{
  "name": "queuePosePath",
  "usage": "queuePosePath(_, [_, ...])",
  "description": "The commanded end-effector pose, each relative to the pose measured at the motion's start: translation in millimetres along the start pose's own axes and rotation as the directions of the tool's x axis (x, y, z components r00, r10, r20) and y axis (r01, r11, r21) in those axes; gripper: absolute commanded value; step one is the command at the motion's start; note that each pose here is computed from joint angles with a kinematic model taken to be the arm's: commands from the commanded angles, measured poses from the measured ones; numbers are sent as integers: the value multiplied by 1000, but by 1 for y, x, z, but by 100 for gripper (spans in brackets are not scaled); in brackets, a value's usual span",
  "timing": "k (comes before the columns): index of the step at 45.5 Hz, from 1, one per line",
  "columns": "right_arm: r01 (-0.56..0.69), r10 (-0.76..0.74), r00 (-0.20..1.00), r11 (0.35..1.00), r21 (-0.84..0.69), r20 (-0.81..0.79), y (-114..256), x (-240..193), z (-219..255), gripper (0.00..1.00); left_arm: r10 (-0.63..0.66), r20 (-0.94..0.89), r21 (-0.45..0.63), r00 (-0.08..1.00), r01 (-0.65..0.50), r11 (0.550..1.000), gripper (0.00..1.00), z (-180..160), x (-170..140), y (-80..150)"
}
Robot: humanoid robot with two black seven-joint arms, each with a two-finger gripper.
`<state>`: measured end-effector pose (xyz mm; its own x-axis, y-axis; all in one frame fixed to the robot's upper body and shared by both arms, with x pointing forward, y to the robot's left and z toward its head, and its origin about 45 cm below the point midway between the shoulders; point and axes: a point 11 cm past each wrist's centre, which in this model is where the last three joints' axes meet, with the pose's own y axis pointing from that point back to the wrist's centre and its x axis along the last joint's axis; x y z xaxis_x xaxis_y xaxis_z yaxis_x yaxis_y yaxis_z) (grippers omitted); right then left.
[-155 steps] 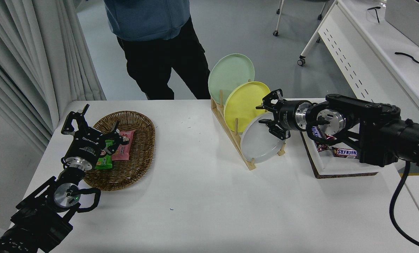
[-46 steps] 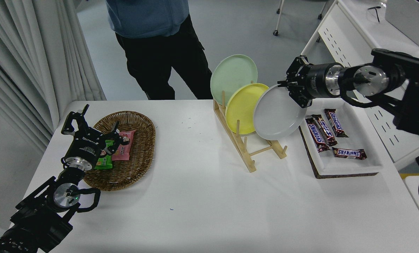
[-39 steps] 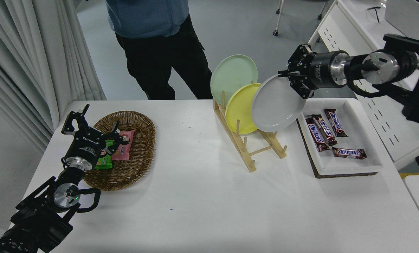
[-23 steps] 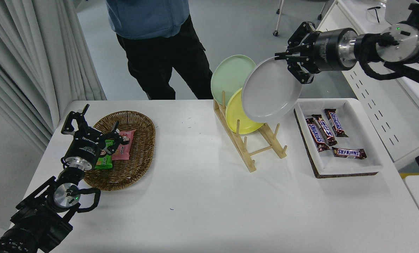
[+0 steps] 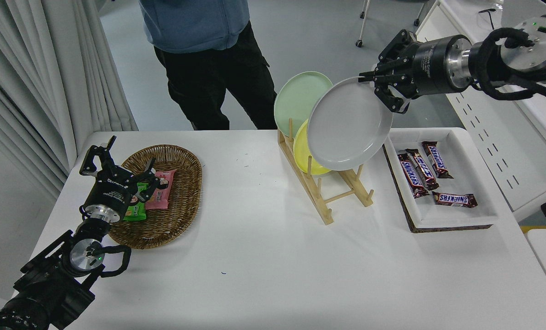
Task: Place the plate on the table
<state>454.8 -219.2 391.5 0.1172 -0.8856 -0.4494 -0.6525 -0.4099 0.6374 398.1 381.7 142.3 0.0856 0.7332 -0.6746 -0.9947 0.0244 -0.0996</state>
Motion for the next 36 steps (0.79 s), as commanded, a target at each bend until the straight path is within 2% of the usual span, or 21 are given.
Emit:
queuePosePath(1, [-55, 76, 983, 991, -126, 167, -22, -18, 34, 0, 0, 1, 0, 1000, 0, 1000, 100, 0, 0, 0])
queuePosePath(8, [-123, 176, 956, 967, -222, 234, -36, -24, 57, 0, -1, 0, 0, 1000, 1, 1000, 100, 0, 0, 0])
queuePosePath(21, [-144, 303, 896, 890, -432, 325, -66, -40, 116, 0, 0, -1, 1, 1000, 0, 1000, 100, -1, 0, 0])
queuePosePath(29, [-45, 270, 869, 878, -477, 415, -87, -58, 134, 0, 0, 1, 0, 1000, 0, 1000, 100, 0, 0, 0])
queuePosePath(36, [-17, 287, 834, 867, -498, 471, -103, -55, 147, 0, 0, 1, 1, 1000, 0, 1000, 100, 0, 0, 0])
